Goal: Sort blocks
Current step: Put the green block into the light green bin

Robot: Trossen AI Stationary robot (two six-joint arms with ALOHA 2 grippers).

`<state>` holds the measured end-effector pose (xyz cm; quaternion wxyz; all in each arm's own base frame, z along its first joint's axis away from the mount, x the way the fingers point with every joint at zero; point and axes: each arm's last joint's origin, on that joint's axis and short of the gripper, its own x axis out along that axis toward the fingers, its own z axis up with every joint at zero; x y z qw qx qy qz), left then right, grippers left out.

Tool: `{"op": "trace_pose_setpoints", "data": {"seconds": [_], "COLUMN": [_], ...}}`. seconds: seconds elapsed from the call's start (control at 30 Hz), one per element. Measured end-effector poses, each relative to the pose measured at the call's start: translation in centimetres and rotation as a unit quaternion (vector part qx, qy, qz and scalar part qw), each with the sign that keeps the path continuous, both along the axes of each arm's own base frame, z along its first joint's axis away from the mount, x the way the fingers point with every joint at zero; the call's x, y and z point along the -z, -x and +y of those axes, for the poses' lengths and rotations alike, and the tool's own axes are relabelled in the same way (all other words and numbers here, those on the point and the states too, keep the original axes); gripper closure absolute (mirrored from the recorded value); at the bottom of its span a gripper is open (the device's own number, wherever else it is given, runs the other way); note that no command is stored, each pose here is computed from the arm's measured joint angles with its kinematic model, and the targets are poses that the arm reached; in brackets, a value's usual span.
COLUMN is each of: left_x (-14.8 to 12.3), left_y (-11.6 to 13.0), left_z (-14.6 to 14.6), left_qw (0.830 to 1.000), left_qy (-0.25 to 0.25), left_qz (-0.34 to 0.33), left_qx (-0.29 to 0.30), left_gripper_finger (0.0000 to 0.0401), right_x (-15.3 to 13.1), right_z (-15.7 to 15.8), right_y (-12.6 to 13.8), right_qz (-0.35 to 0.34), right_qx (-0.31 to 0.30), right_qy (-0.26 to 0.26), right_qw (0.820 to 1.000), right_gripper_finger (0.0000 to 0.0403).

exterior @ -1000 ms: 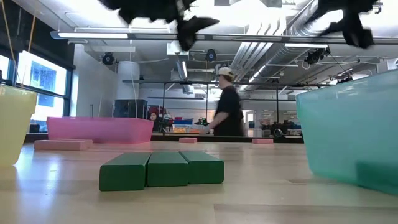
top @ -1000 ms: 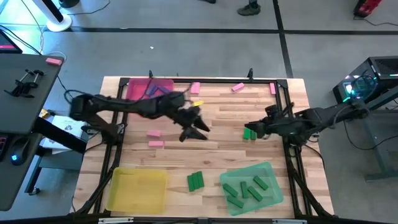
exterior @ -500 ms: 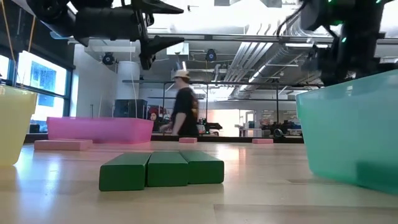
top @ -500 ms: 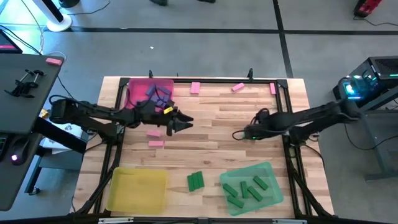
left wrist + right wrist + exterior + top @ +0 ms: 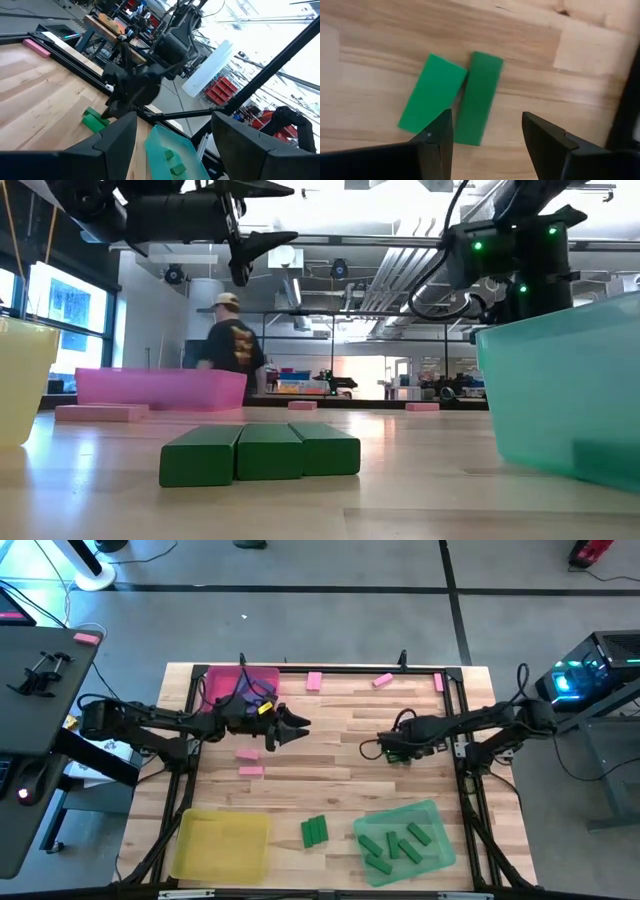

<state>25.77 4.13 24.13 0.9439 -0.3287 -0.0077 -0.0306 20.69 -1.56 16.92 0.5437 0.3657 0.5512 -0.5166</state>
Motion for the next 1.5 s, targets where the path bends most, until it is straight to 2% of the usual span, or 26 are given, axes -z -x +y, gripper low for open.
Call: {"op": "trace_pose_setpoints", "data": {"seconds": [0.17,0.37,0.53,0.67,0.87,1.03,1.23,1.37,1.43,1.5], "left_x": [0.0,0.0,0.0,0.0,0.0,0.0,0.0,0.0,-0.1,-0.8], "left_y": [0.0,0.0,0.0,0.0,0.0,0.0,0.0,0.0,0.0,0.3], "left_z": [0.1,0.1,0.1,0.1,0.2,0.3,0.3,0.3,0.3,0.4], "left_qw": [1.000,1.000,1.000,1.000,1.000,1.000,1.000,1.000,1.000,0.998], "left_qy": [0.004,0.012,0.022,0.017,0.014,0.014,0.013,0.014,0.025,0.058], "left_qz": [0.001,0.001,0.003,0.002,0.002,0.002,0.002,0.002,-0.001,-0.027], "left_qx": [0.007,0.008,0.008,0.006,0.002,0.000,0.000,0.003,0.005,0.008], "left_gripper_finger": [0.0161,0.0161,0.0161,0.0161,0.0161,0.0161,0.0161,0.0161,0.0161,0.0161], "right_x": [-0.2,1.2,-0.1,0.1,0.0,0.2,2.2,3.2,3.4,3.3], "right_z": [-0.9,-1.6,-0.7,0.0,0.7,0.5,0.5,0.6,0.6,0.6], "right_y": [1.0,1.4,1.2,1.8,1.2,1.0,0.6,0.4,0.4,0.3], "right_qz": [0.047,-0.015,-0.083,-0.054,-0.088,-0.087,-0.094,-0.074,-0.067,-0.068], "right_qx": [-0.008,-0.012,-0.016,0.003,0.019,0.027,0.028,0.027,0.014,0.007], "right_qy": [-0.011,-0.034,-0.025,-0.016,-0.003,0.005,-0.014,-0.018,-0.018,-0.020], "right_qw": [0.999,0.999,0.996,0.998,0.996,0.996,0.995,0.997,0.998,0.997], "right_gripper_finger": [0.0227,0.0227,0.0227,0.0227,0.0227,0.0227,0.0227,0.0228,0.0238,0.0269]}}
